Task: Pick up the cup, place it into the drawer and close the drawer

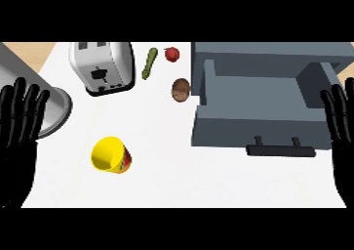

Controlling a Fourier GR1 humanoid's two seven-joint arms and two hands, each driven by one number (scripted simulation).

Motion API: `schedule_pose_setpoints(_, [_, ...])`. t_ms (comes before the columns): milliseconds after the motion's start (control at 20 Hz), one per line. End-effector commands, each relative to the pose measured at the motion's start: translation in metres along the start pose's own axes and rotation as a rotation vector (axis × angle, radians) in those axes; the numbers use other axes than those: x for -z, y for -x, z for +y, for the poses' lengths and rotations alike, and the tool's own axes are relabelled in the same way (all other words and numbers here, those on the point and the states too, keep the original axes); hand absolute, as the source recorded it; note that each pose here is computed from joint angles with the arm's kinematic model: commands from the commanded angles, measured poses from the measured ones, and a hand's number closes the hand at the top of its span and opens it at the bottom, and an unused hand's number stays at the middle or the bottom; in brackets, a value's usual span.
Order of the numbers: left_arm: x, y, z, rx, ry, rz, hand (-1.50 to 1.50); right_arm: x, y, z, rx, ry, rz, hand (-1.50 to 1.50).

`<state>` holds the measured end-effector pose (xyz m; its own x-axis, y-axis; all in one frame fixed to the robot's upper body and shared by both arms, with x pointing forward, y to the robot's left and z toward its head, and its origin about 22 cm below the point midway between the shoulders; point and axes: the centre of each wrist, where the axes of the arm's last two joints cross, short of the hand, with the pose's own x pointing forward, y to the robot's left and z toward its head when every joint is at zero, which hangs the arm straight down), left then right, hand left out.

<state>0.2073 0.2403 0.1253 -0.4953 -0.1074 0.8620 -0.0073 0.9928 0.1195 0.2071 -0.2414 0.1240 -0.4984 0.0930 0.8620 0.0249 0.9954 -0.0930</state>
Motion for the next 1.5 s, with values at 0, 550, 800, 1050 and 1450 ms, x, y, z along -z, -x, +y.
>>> schedule_pose_setpoints(0, [-0.010,-0.008,0.028,-0.042,0.074,-0.034,-1.50,-0.003,0.006,0.014,0.044,-0.032,-0.035,-1.50])
schedule_pose_setpoints(550, [-0.020,0.053,0.055,-0.474,0.409,0.206,-1.50,0.011,0.001,0.006,0.046,-0.188,0.116,-1.50])
schedule_pose_setpoints(800, [0.005,0.063,0.059,-0.426,0.419,0.260,-1.50,0.042,0.017,-0.003,0.066,-0.188,0.108,-1.50])
schedule_pose_setpoints(1050, [0.003,0.102,0.054,-0.394,0.428,0.322,-1.50,0.056,0.016,-0.002,0.038,-0.206,0.096,-1.50])
schedule_pose_setpoints(1450, [-0.032,0.165,0.071,-0.324,0.388,0.388,-1.50,0.040,0.004,0.009,0.061,-0.192,0.079,-1.50])
